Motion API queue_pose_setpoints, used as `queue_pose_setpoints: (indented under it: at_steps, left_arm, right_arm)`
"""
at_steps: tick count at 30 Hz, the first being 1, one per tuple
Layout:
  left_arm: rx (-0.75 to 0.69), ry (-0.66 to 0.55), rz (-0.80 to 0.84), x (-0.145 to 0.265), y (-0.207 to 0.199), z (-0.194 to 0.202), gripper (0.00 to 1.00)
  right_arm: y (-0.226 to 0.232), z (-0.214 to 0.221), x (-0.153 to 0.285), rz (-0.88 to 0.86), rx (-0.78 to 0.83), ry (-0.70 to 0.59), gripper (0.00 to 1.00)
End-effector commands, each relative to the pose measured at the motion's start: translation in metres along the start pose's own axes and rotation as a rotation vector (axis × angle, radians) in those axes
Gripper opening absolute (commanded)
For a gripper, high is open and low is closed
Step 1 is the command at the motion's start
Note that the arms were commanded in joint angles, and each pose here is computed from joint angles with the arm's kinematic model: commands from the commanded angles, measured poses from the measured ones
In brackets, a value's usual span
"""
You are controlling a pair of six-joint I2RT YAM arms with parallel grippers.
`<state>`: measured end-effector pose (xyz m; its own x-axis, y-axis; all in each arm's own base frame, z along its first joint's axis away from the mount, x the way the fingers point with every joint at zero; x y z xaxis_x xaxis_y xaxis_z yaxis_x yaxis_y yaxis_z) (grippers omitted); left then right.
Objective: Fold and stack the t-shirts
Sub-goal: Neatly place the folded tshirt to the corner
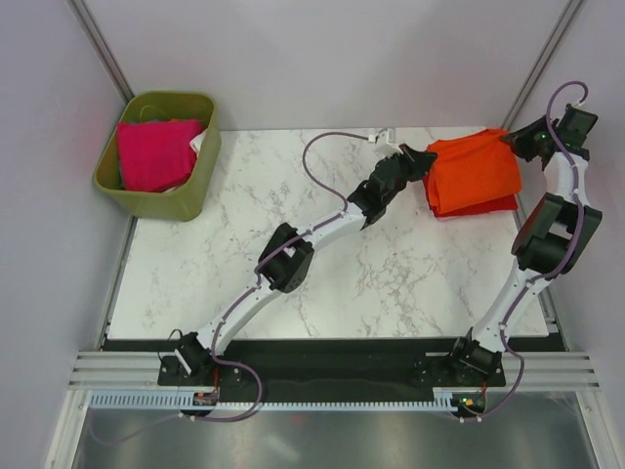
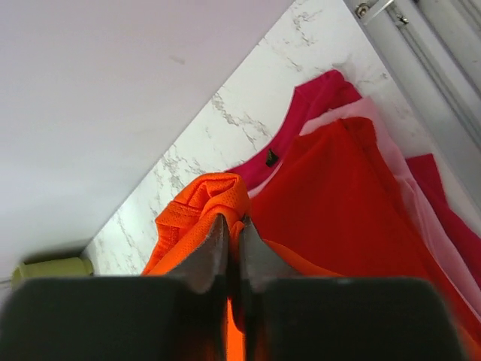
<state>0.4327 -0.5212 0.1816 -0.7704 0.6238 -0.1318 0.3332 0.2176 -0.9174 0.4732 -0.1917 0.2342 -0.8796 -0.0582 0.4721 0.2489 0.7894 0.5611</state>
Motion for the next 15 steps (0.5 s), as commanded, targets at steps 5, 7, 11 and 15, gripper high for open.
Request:
queue_pose_setpoints:
  at_steps: [5, 7, 11, 15]
  left_arm:
    - [0.007, -0.234, 0.059, -0.016, 0.015, -0.048, 0.78]
    - [-0.002, -0.239, 0.068, -0.017, 0.013, -0.067, 0.96]
    - [-0.057, -0.219, 0.095, -0.009, -0.017, -0.094, 1.00]
    - [-0.163, -0.173, 0.056, 0.012, -0.037, -0.109, 1.00]
  right_arm:
    - [-0.013, -0.024, -0.042, -0.078, 0.000, -0.120, 0.82]
    - [-0.008, -0.023, -0.038, -0.076, 0.012, -0.119, 0.84]
    - [0.012, -0.028, -0.012, -0.013, 0.094, -0.171, 0.85]
    - [0.027, -0.039, 0.019, 0.031, 0.182, -0.217, 0.87]
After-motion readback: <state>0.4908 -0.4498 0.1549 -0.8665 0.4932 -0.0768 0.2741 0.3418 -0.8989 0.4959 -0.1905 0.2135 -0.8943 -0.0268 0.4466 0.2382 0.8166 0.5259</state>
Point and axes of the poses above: each gripper's point midway between its finger pads, its own x axis back along the fingers, its own y axis along the line the jaws close on, z = x × y, the point moved 10 cm from there along x, back along the fingers, and after that the axes turned 14 degrees about x, right-handed, at the moved point
